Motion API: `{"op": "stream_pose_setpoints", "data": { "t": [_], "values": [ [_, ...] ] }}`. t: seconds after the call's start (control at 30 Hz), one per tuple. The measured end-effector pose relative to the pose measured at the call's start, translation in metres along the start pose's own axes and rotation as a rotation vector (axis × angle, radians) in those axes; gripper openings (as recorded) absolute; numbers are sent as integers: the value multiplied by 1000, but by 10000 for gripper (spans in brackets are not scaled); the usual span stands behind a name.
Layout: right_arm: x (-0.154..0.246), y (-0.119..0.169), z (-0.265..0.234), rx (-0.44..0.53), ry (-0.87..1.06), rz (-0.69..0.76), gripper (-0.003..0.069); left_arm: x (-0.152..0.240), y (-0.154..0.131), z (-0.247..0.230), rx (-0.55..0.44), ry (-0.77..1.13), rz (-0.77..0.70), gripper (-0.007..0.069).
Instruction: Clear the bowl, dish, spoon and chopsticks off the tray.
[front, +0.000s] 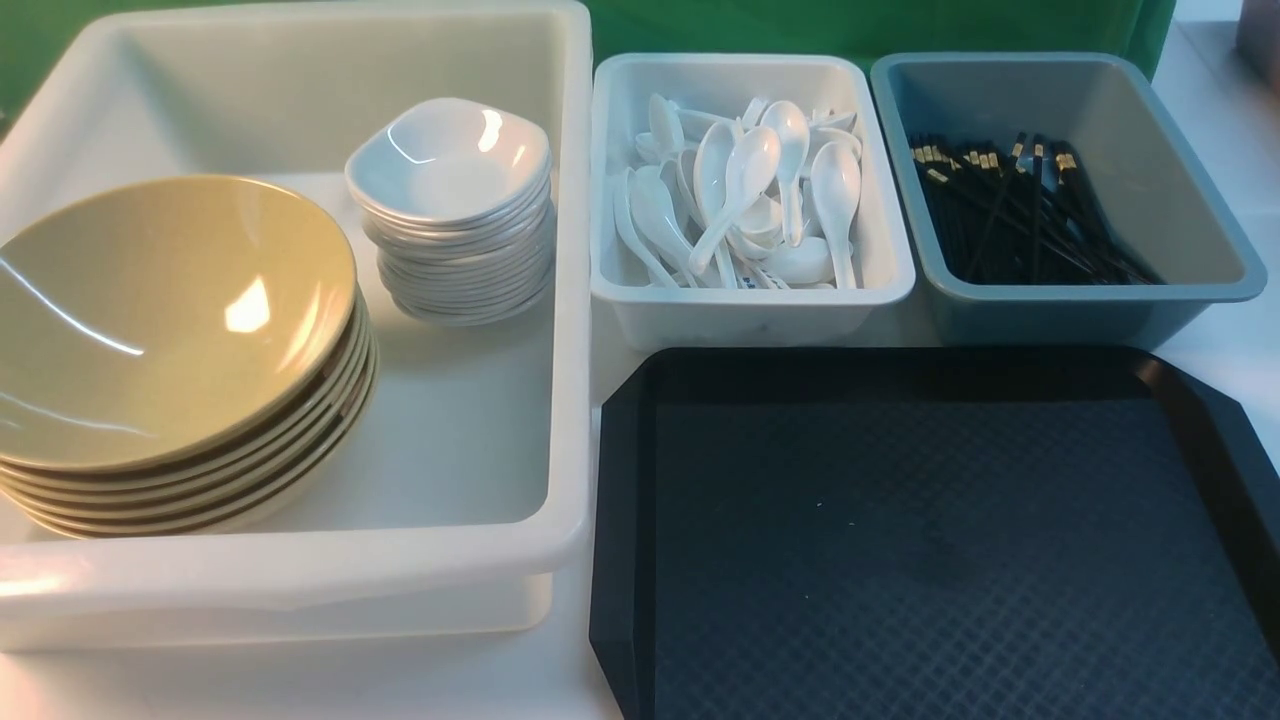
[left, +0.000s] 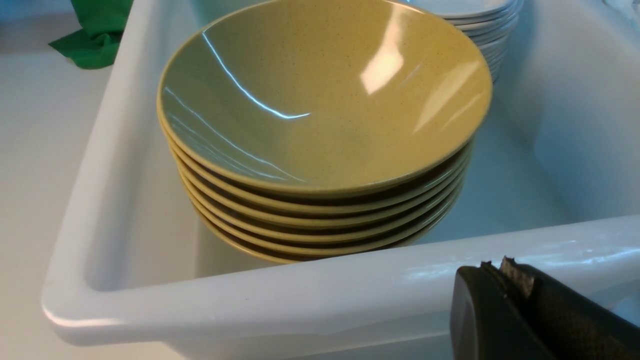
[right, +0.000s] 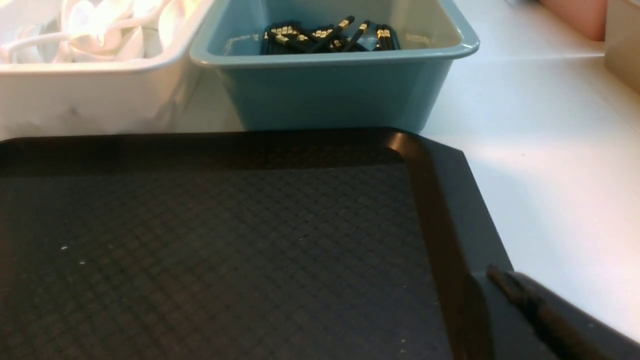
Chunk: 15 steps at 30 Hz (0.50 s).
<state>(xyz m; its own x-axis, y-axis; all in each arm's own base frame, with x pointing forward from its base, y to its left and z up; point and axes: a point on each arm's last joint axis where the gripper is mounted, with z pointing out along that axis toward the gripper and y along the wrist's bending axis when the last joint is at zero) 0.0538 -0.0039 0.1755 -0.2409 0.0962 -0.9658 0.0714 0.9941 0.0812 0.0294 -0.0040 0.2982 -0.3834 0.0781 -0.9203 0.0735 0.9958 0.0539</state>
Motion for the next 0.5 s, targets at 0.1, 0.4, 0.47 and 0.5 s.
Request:
{"op": "stream_pose_setpoints", "data": {
  "t": [0.1, 0.4, 0.47, 0.5],
  "values": [
    [0, 0, 0, 0, 0, 0, 36, 0, 0, 0, 0, 0, 0, -11],
    [0, 0, 0, 0, 0, 0, 41, 0, 0, 0, 0, 0, 0, -11],
    [0, 0, 0, 0, 0, 0, 43, 0, 0, 0, 0, 0, 0, -11],
    [0, 0, 0, 0, 0, 0, 43, 0, 0, 0, 0, 0, 0, -11]
  ]
}}
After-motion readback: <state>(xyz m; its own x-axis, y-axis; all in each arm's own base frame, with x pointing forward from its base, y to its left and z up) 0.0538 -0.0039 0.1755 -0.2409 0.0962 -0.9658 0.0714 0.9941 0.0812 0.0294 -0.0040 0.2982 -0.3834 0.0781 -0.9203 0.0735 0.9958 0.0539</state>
